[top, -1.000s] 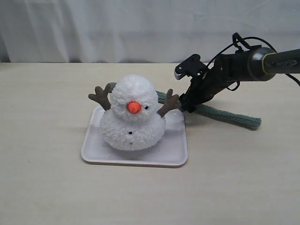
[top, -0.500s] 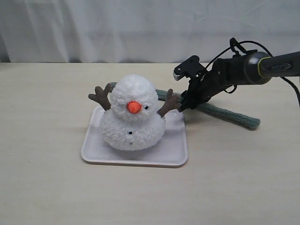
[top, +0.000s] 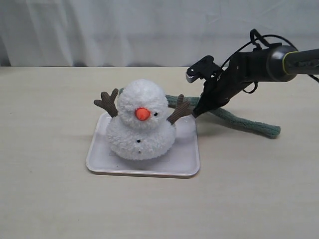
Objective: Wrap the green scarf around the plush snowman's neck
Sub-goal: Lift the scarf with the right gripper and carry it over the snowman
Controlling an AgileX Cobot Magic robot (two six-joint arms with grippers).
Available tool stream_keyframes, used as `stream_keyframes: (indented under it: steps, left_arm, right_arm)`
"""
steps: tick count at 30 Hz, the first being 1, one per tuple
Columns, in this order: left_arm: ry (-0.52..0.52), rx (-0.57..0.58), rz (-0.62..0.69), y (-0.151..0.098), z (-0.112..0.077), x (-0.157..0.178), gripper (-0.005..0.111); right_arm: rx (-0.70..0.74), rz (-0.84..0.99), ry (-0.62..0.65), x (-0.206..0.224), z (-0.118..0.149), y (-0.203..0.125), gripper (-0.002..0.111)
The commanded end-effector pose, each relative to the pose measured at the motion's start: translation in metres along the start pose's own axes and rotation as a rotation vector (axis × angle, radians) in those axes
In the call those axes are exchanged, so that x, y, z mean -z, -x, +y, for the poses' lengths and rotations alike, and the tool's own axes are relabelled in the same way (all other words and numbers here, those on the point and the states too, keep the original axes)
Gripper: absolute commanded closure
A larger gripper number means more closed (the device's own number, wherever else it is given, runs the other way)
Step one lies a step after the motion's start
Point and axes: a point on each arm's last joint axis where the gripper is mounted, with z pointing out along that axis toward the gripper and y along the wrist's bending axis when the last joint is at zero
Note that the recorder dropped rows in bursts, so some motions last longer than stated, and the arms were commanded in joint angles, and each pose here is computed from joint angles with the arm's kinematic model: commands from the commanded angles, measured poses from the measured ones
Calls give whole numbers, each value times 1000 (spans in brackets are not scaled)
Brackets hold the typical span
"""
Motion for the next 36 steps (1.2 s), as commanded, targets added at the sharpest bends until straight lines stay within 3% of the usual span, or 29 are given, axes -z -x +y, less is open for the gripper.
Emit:
stream_keyframes:
  steps: [1, 10, 18, 24, 28, 32, 36]
  left_arm:
    - [-6, 3, -12, 0, 0, 0, 107]
    - [-6, 3, -12, 0, 0, 0, 107]
    - [-6, 3, -12, 0, 0, 0, 107]
    - [-6, 3, -12, 0, 0, 0, 107]
    - [-6, 3, -12, 0, 0, 0, 107]
    - [-6, 3, -12, 0, 0, 0, 107]
    - [-6, 3, -12, 0, 0, 0, 107]
  right_arm:
    - [12, -48, -25, 40, -6, 16, 104]
    - [-22, -144, -58, 122, -12, 36, 104]
    - [-129, -396, -33, 241, -5, 51, 104]
    - [-130, -600, 207, 307, 23, 55, 104]
    - [-13, -646, 435, 326, 47, 52, 104]
    - [51, -648, 531, 331, 64, 54, 104]
    - [180, -657, 601, 335, 100, 61, 104]
